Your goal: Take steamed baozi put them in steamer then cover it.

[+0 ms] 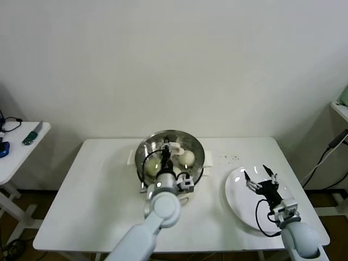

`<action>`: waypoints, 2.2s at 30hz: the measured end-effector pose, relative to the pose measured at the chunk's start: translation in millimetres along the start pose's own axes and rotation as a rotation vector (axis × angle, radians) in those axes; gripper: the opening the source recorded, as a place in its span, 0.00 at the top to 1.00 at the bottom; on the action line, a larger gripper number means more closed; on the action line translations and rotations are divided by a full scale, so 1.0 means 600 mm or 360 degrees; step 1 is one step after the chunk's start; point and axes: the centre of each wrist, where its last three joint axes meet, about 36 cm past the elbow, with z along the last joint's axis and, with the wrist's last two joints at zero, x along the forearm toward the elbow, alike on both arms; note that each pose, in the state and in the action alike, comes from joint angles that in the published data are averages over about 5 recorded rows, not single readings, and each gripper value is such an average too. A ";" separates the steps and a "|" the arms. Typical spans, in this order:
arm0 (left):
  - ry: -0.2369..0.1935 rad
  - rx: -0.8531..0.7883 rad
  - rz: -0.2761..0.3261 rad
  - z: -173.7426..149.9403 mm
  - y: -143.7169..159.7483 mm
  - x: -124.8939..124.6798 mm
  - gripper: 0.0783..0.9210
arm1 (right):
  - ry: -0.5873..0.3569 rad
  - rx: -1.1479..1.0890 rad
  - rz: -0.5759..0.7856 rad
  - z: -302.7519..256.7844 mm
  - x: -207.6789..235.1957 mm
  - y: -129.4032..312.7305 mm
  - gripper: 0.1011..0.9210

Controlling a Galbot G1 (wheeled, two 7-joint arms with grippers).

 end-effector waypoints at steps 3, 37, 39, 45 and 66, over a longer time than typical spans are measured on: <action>-0.0015 0.0026 0.0003 0.004 0.005 0.007 0.58 | 0.0009 -0.0010 0.0003 0.000 0.000 -0.001 0.12; 0.0332 0.1003 0.0098 0.284 0.063 0.140 0.12 | 0.0014 -0.0100 -0.0015 -0.001 0.002 0.000 0.12; 0.0390 0.1121 0.0142 0.314 0.053 0.146 0.12 | 0.0012 -0.0110 -0.0022 0.000 0.003 0.002 0.12; 0.0358 0.1535 0.0155 0.391 0.012 0.159 0.12 | -0.0005 -0.0126 -0.0044 0.004 0.006 0.008 0.12; 0.0106 0.2201 -0.0162 0.492 -0.121 0.208 0.12 | -0.0065 -0.0121 -0.0094 0.014 0.016 0.019 0.12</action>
